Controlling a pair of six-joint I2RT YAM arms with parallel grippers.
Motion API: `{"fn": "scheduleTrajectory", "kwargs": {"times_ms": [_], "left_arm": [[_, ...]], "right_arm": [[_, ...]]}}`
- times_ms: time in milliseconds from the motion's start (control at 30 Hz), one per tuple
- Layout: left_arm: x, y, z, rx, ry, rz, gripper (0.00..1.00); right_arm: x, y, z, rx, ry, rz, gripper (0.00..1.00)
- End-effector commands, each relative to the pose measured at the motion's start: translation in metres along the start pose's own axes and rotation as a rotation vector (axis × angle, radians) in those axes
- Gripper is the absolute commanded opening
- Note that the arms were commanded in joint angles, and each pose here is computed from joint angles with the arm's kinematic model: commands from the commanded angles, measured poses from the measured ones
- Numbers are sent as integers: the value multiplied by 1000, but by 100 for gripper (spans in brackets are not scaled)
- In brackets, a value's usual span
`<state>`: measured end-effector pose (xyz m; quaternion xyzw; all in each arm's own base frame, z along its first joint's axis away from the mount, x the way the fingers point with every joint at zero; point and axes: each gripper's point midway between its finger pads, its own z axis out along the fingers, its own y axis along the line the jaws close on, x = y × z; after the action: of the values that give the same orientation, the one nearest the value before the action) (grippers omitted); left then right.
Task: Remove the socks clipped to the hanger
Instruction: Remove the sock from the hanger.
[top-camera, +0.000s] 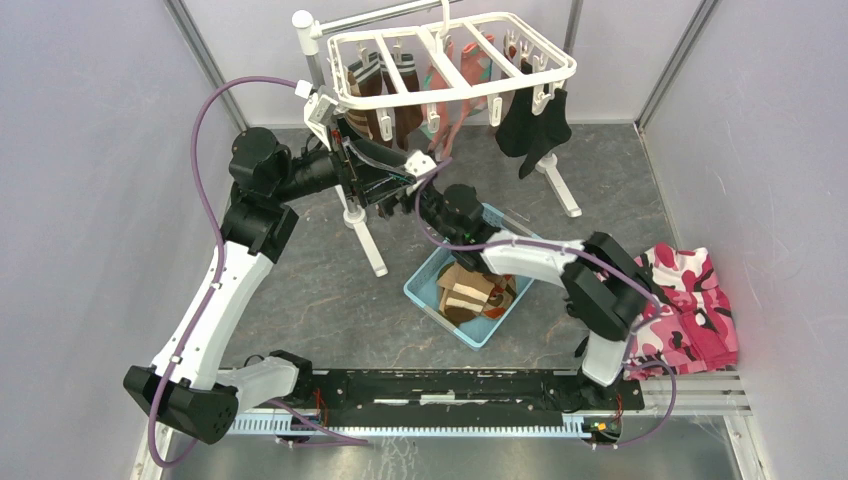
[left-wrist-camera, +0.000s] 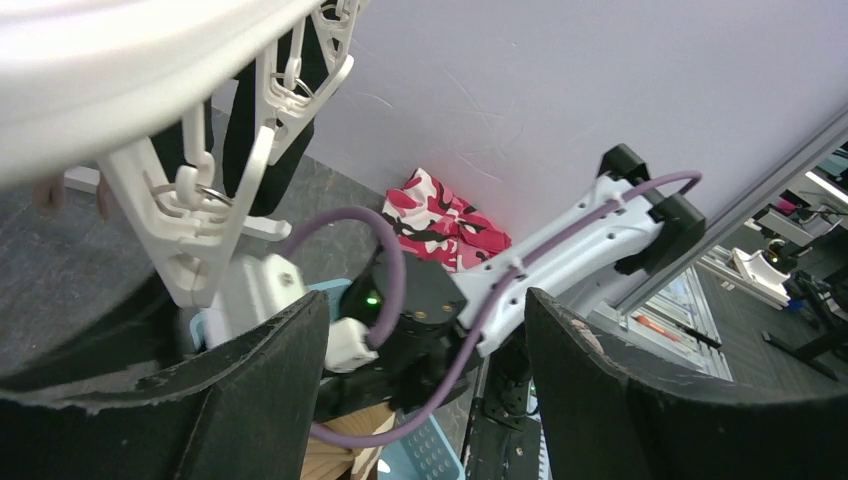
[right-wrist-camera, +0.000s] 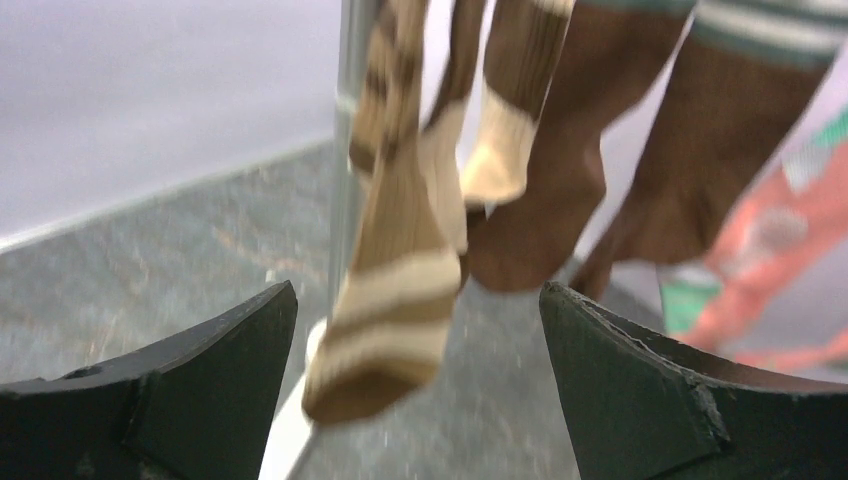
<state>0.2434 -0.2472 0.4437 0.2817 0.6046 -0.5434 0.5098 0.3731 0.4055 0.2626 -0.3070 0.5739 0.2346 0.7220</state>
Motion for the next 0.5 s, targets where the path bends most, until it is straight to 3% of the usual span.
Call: {"fn": "scheduleTrajectory", "kwargs": {"times_ms": [0,167,233,300,467], "left_arm": [[-7,-20,-8,35,-3,89,77],[-12,-31,-14,39,-5,100,77],[-12,-34,-16,39,-6,99,77],[-10,-34,-17,38,-2,92,77],[0,-30,-22,-2,22,92,84]], "right_arm": [[-66,-21,50,42,-263,-15,98],[-56,-32,91,11,-287,35,93],[-57,-30,99,-46,-314,60,79],[-64,-27,98,-100,-357,66,52],[-81,-15,76,-202,-386,142,8]]}}
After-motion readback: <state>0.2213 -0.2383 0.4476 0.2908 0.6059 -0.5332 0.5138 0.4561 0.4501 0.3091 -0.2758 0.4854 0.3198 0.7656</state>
